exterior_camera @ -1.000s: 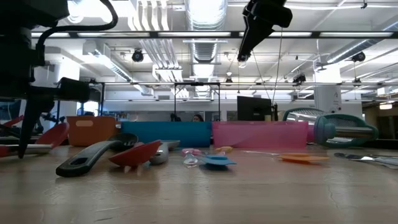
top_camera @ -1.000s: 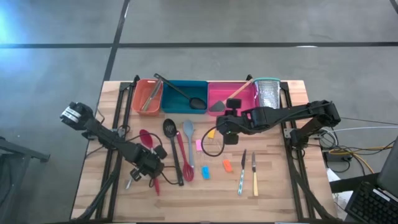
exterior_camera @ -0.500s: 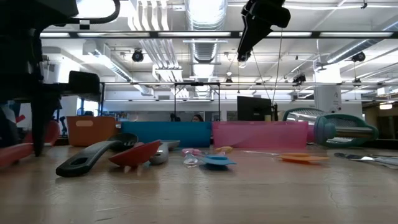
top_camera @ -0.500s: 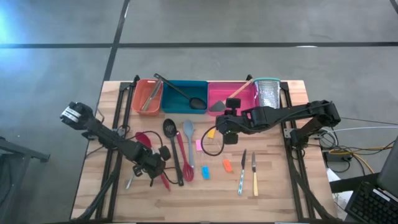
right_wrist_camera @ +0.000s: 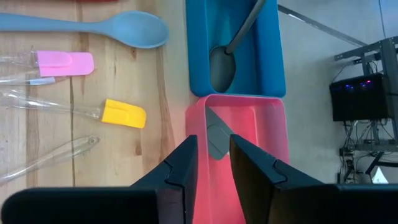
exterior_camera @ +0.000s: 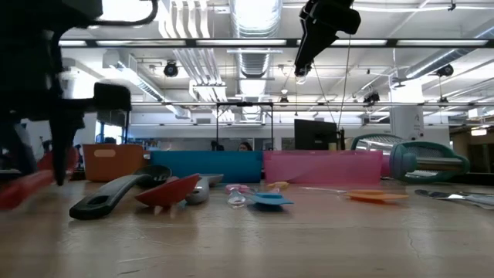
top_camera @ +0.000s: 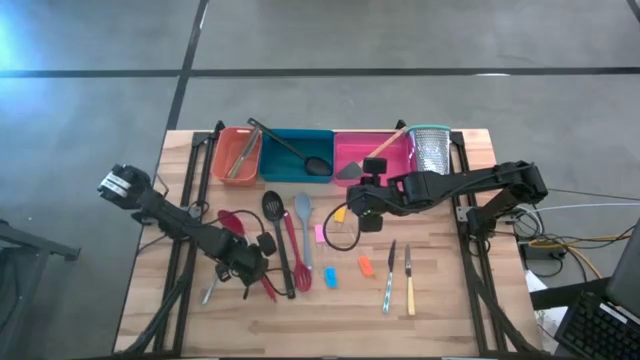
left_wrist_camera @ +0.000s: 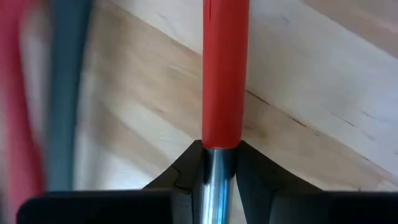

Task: Pick & Place Kitchen Items
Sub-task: Put the red serving spoon into the blue bin

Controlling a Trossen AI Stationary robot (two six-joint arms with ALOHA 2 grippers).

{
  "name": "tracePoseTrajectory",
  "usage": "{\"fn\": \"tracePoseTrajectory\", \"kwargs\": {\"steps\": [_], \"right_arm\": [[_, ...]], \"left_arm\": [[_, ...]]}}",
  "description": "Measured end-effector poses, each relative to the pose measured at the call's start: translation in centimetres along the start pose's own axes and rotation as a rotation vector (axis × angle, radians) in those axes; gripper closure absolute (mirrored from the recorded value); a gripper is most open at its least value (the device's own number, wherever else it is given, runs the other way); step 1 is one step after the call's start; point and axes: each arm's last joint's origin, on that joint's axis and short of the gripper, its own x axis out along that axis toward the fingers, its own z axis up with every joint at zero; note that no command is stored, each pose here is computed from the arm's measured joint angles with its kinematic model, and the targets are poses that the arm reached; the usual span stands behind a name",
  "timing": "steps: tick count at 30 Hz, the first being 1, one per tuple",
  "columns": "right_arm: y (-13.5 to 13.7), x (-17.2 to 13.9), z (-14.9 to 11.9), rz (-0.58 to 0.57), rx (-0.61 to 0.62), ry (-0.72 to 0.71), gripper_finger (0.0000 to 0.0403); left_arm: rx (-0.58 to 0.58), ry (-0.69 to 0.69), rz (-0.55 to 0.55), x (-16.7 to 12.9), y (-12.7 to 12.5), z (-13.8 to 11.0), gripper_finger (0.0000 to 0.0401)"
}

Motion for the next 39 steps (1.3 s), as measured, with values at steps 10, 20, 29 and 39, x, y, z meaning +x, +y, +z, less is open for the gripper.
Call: {"fn": "tracePoseTrajectory", "kwargs": {"steps": [10,20,29,39], "right_arm": [[0.0,0.0,0.0,0.000,0.001,0.000,0.0327],[0.0,0.0,0.0,0.000,0.003,0.000,0.0328],[0.0,-0.1,-0.7,-0.001,-0.020,0.057,0.0317],[-0.8,-1.0,-2.5,-0.121,0.090,0.158,0.0335]], "left_arm": [[-0.034,0.157,0.167,-3.1,1.8,0.7,0.0329],[-0.297,0.231,0.579,-6.9,3.8,0.9,0.0330],[-0.538,0.229,0.999,-10.2,5.1,-0.5,0.0332],[-0.827,0.047,1.227,-13.2,6.9,-3.5,0.0350]]}}
